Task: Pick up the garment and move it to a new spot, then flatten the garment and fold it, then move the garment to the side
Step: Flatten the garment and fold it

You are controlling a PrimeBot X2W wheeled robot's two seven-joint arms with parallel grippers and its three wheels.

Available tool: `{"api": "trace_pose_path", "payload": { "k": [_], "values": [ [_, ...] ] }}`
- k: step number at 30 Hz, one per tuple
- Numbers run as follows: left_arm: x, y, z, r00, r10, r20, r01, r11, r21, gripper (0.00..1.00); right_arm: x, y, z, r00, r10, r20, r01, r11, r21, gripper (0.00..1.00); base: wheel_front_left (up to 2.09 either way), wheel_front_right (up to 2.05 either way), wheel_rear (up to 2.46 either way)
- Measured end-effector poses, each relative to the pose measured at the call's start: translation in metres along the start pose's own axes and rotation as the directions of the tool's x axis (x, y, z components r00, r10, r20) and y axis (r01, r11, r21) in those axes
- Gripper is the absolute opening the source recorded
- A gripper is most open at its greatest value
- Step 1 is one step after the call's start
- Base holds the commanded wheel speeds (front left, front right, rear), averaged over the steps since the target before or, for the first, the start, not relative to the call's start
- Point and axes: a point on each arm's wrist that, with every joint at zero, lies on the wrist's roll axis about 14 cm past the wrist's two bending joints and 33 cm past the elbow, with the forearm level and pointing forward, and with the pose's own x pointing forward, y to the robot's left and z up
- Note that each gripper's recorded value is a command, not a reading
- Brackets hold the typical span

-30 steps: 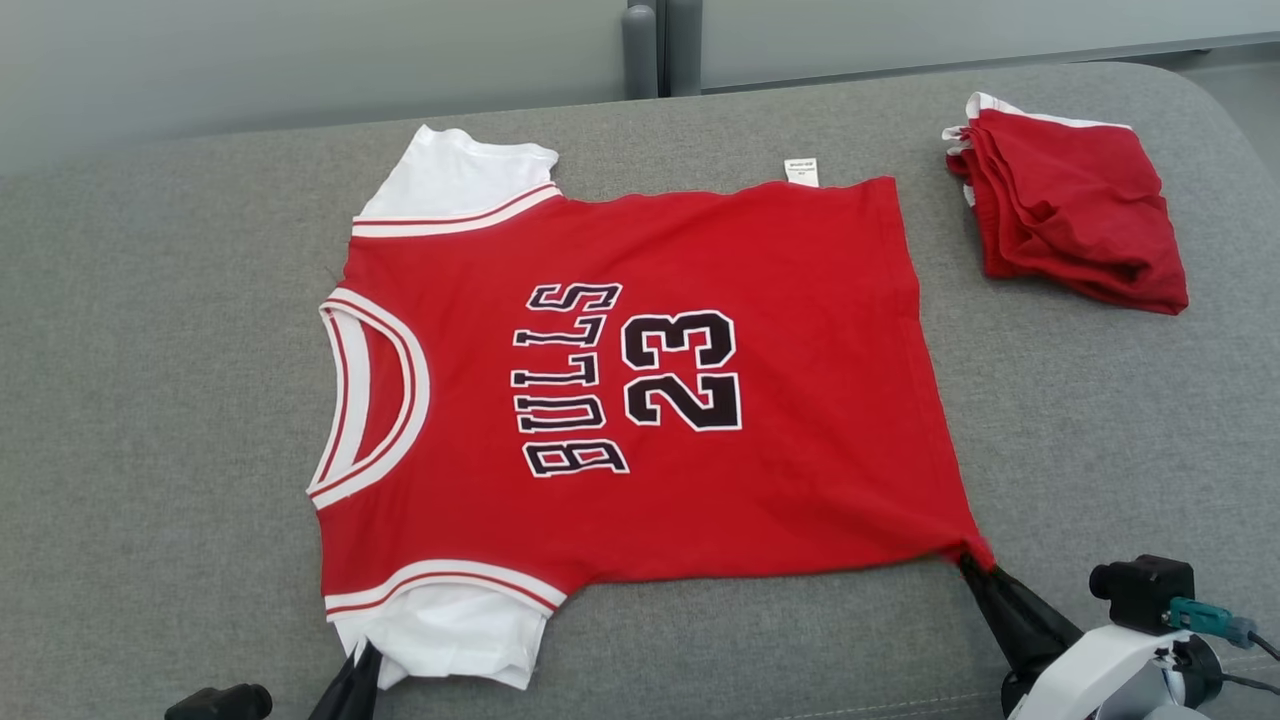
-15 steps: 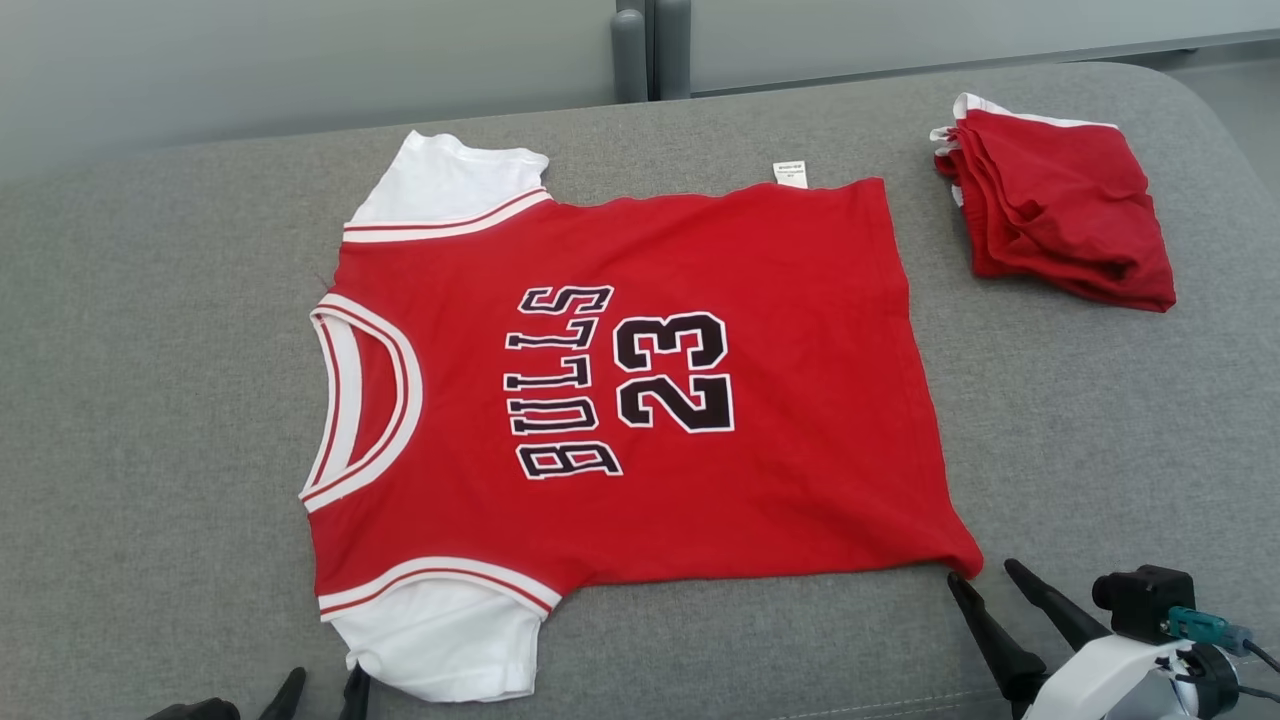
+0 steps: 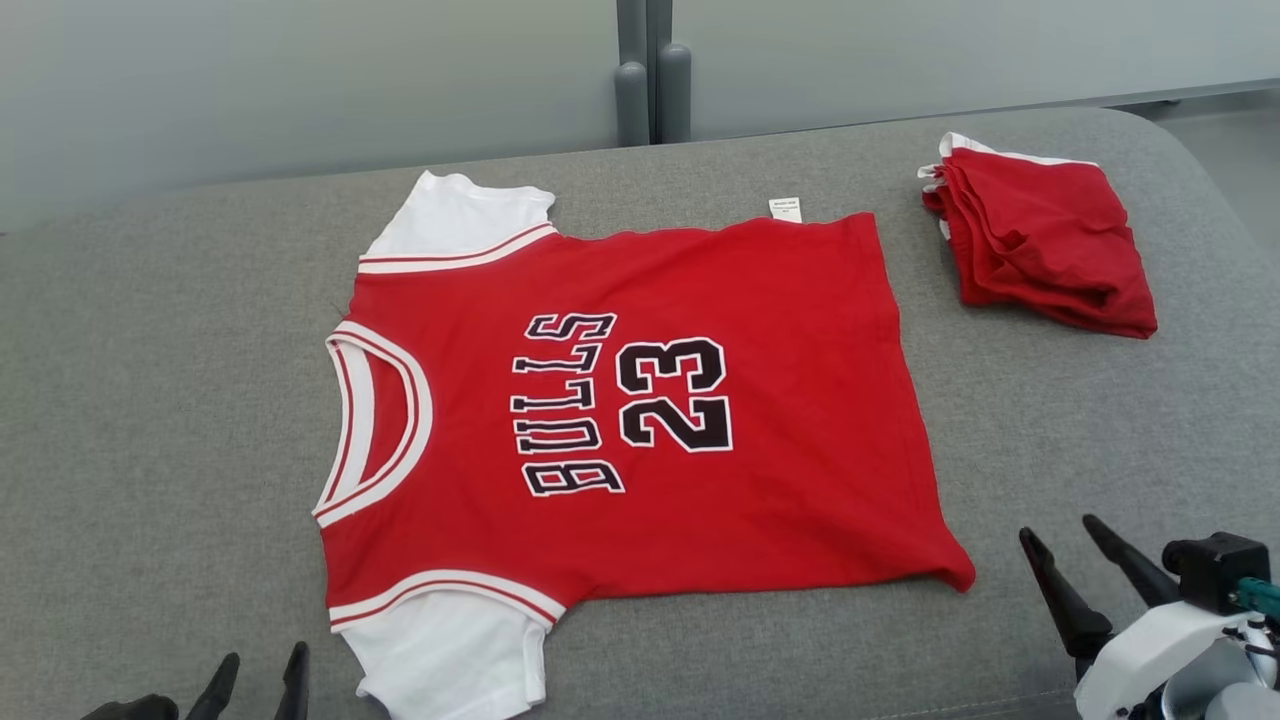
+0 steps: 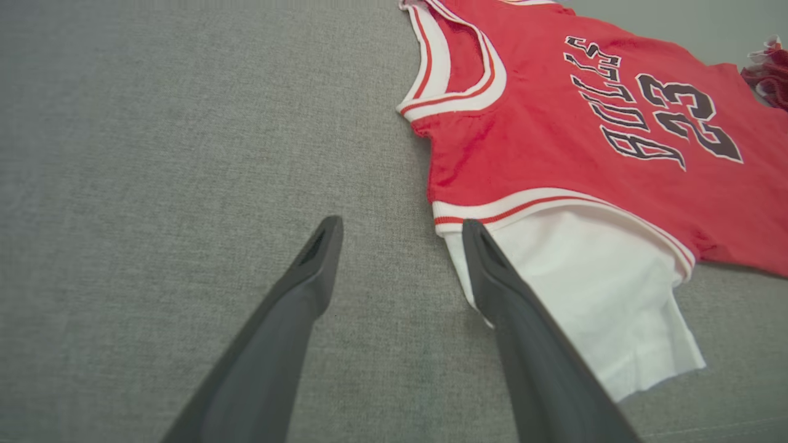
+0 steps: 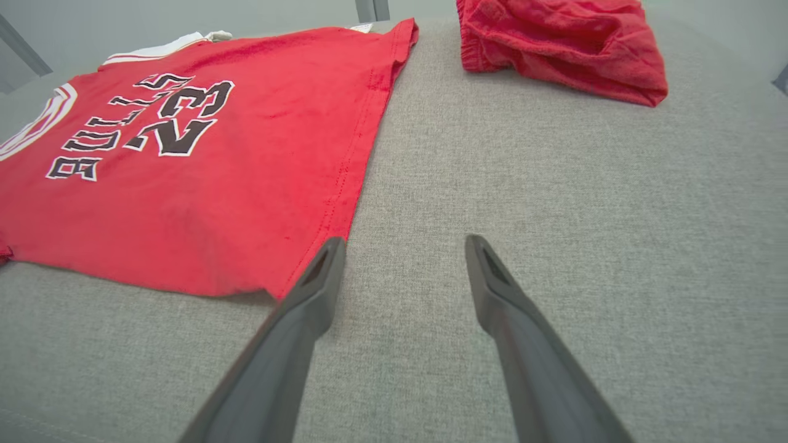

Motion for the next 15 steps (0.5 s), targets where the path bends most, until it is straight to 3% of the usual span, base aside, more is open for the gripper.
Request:
{"api": "trace_pose_path", "payload": {
  "k": [5,15],
  "values": [
    [-0.003,0.003,0.019,0.997,0.009,0.074,-0.011,1.000,0.026,1.00,0.003,-0.009,0.027,0.996,-0.034,0.080,0.037,0.999,-0.031,1.00,0.00,0.00,0.00],
    [0.013,-0.054,0.081,0.948,-0.132,0.289,0.110,0.990,0.090,1.00,0.016,-0.008,0.105,0.952,-0.042,0.302,0.078,0.991,-0.108,1.00,0.00,0.00,0.00]
  ]
}}
